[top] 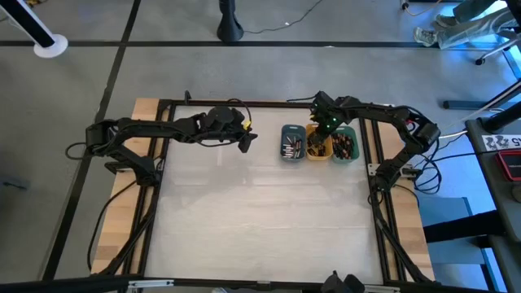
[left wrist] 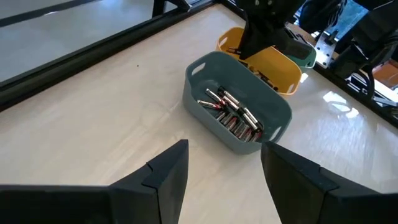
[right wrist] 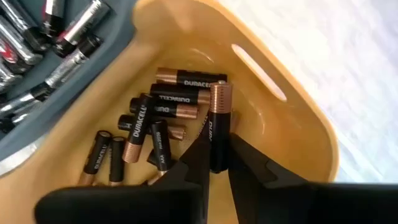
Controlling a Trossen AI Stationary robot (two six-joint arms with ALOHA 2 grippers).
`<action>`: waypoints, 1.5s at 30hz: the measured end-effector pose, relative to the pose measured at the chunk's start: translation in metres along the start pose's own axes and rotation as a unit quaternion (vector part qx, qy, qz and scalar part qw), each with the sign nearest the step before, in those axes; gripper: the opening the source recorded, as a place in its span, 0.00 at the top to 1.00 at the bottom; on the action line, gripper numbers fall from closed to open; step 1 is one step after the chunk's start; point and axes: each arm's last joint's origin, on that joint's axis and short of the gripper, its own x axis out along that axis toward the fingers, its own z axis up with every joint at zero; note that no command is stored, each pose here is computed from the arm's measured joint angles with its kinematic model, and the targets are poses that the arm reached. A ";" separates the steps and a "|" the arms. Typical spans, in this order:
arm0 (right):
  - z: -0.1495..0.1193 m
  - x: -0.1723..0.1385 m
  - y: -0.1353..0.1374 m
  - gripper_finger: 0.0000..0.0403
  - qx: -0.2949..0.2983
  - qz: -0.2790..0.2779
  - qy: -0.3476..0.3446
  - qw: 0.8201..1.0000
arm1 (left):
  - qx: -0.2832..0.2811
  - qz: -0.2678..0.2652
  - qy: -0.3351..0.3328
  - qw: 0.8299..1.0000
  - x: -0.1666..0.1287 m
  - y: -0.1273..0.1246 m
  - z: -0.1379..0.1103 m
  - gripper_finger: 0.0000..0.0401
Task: Sort batteries
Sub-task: Put the black battery into the yellow bin
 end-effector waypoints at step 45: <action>-0.005 -0.117 0.016 0.70 -0.090 0.071 -0.218 0.969 | 0.050 0.181 0.443 0.877 -0.022 0.133 0.057 0.65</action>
